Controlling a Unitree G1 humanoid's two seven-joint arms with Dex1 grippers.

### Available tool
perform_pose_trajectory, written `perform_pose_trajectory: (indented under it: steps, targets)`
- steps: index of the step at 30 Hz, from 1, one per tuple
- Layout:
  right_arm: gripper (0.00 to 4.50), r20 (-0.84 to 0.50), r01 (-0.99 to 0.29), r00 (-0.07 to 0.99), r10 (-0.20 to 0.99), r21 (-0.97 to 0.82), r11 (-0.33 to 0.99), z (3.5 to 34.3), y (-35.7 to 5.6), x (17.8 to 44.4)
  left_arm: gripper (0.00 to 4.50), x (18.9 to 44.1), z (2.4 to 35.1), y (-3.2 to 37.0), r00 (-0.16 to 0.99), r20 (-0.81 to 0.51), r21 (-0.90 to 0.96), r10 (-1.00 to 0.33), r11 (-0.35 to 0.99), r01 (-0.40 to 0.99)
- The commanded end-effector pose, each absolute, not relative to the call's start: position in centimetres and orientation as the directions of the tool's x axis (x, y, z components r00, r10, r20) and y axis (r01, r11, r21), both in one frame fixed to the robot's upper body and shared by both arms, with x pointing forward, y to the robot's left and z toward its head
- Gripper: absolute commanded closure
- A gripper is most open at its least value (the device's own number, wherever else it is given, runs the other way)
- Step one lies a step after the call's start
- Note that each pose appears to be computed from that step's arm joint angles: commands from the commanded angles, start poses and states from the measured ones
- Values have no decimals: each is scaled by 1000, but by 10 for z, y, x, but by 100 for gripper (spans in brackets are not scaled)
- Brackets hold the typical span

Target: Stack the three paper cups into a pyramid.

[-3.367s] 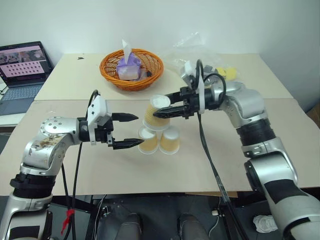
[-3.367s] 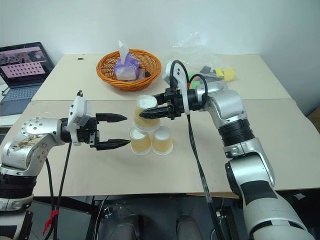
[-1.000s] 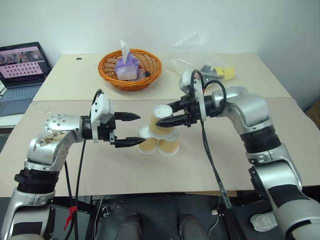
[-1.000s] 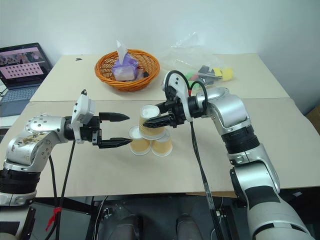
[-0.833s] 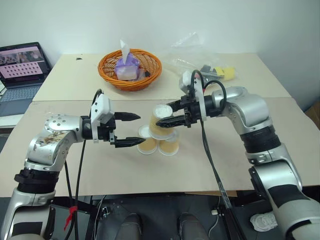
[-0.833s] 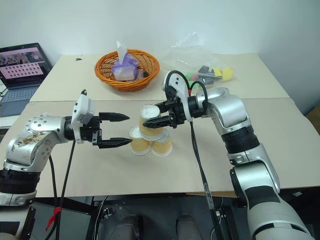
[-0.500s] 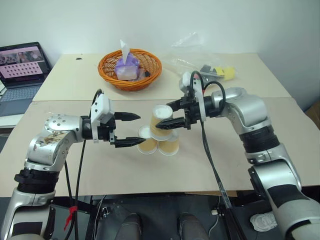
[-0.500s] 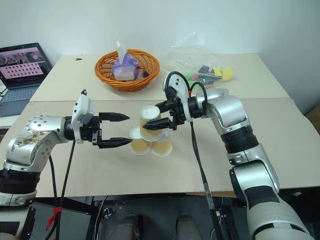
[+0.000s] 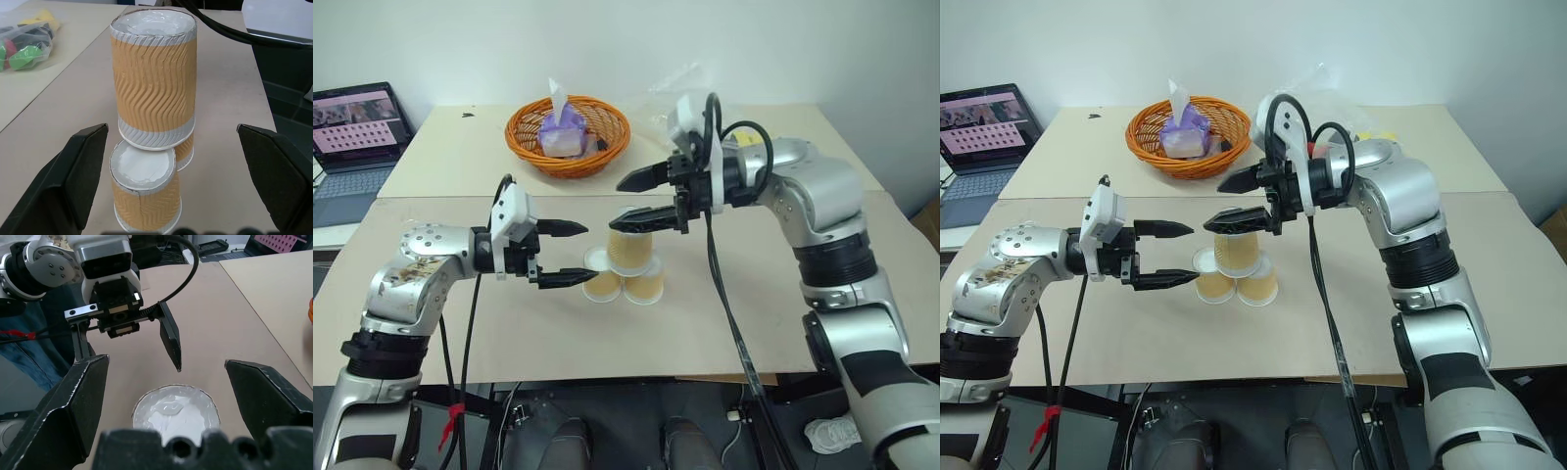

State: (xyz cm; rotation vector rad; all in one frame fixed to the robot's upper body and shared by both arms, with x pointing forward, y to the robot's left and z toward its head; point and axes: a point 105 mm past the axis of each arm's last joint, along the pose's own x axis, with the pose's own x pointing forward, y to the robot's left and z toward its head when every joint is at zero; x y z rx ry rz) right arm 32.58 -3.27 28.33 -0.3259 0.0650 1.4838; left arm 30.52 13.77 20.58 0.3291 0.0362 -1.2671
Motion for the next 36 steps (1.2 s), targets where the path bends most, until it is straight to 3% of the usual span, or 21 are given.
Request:
perform_pose_trajectory:
  steps: [1,5,8,10,14,18,21,27,31,36]
  targets:
    - [10,-194,-962,111,975,-267,56,314,-34,318,0,306,219,138,318,-184,278,-930,261,924]
    - [10,-147,-944,191,971,-300,141,327,-50,321,0,308,223,142,356,-157,286,-921,303,909]
    - [10,-6,-854,449,894,-298,427,355,-120,329,0,313,250,167,503,-19,258,-864,482,837]
    - [10,49,-798,547,836,-272,538,363,-153,325,0,310,263,182,566,43,231,-823,559,796]
    - [10,110,-607,772,626,-161,778,360,-225,324,0,296,276,228,704,127,98,-698,716,692]
    - [10,13,-263,964,266,-108,959,317,-289,351,0,310,268,281,903,185,43,-389,921,388]
    - [10,-55,-48,998,36,-224,973,274,-316,367,0,325,250,318,973,216,-25,-79,996,86]
    - [10,47,39,998,-34,-99,994,225,-309,389,0,325,198,363,919,222,-162,327,941,-296]
    - [10,123,122,985,-125,31,992,201,-318,390,0,318,164,378,867,189,-200,462,882,-426]
    - [10,131,128,982,-133,42,991,173,-315,388,0,317,138,379,839,169,-195,517,852,-486]
